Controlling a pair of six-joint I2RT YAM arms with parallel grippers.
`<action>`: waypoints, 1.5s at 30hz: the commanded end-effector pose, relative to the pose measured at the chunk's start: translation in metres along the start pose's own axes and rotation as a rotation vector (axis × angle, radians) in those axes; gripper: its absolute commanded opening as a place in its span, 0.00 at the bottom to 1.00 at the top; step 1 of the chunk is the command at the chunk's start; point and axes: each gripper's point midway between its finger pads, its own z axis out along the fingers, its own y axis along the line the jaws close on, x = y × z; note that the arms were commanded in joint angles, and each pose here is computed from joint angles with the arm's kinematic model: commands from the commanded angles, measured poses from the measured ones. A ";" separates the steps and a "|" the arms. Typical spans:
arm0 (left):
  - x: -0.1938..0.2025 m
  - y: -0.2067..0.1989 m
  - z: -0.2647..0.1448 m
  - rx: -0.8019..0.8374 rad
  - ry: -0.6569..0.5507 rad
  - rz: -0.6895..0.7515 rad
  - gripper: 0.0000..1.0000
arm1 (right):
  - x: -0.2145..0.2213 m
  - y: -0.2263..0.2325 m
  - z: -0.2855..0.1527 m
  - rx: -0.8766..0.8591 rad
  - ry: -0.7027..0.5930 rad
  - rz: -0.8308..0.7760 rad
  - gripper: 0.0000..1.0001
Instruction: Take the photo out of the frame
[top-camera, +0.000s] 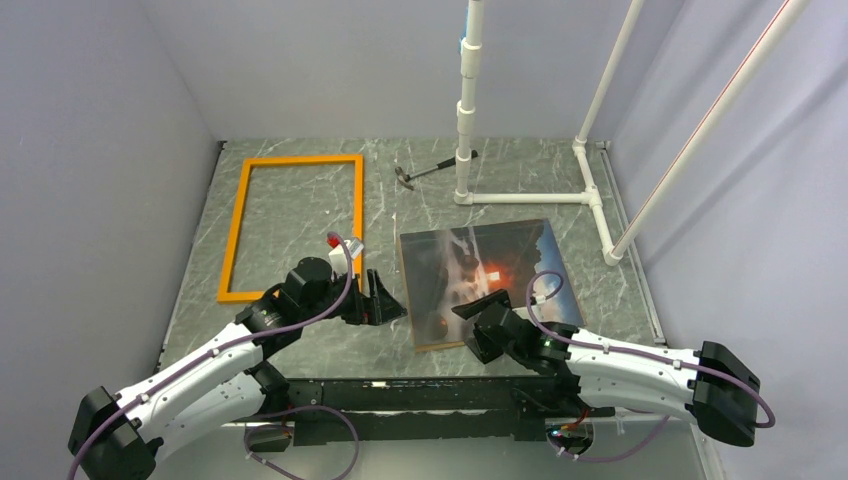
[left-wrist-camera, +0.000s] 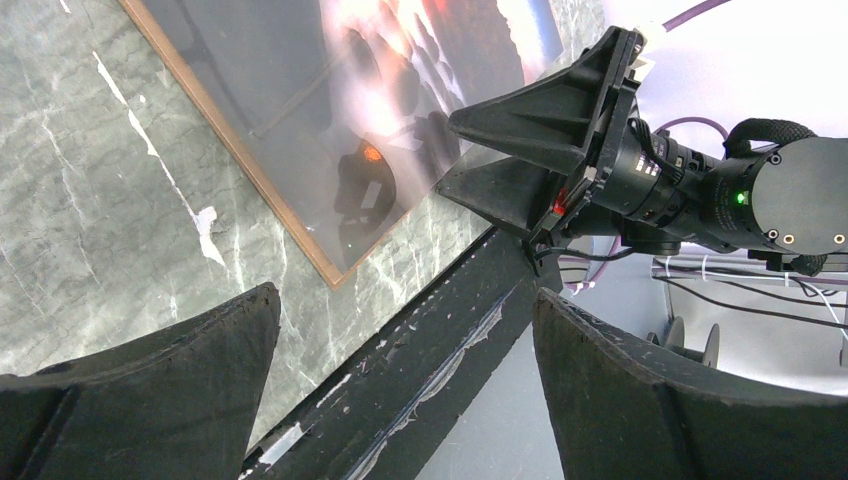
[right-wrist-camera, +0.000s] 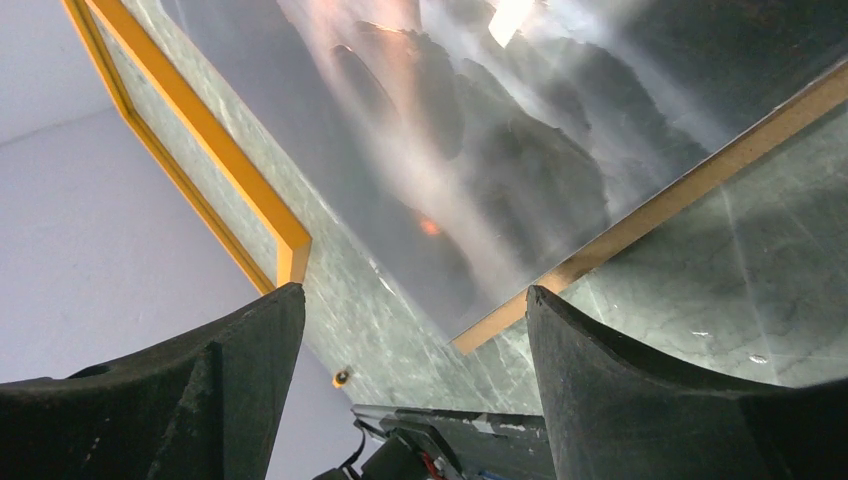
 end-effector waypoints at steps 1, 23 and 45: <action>-0.005 -0.008 0.000 0.036 -0.018 0.016 0.98 | -0.003 0.025 -0.005 -0.071 -0.028 0.019 0.82; 0.025 0.009 0.036 0.111 0.074 -0.145 0.98 | -0.064 0.047 0.003 0.042 -0.051 -0.726 0.89; 0.063 0.019 0.072 0.172 0.147 -0.364 0.96 | -0.199 0.047 -0.005 0.245 -0.206 -0.779 0.94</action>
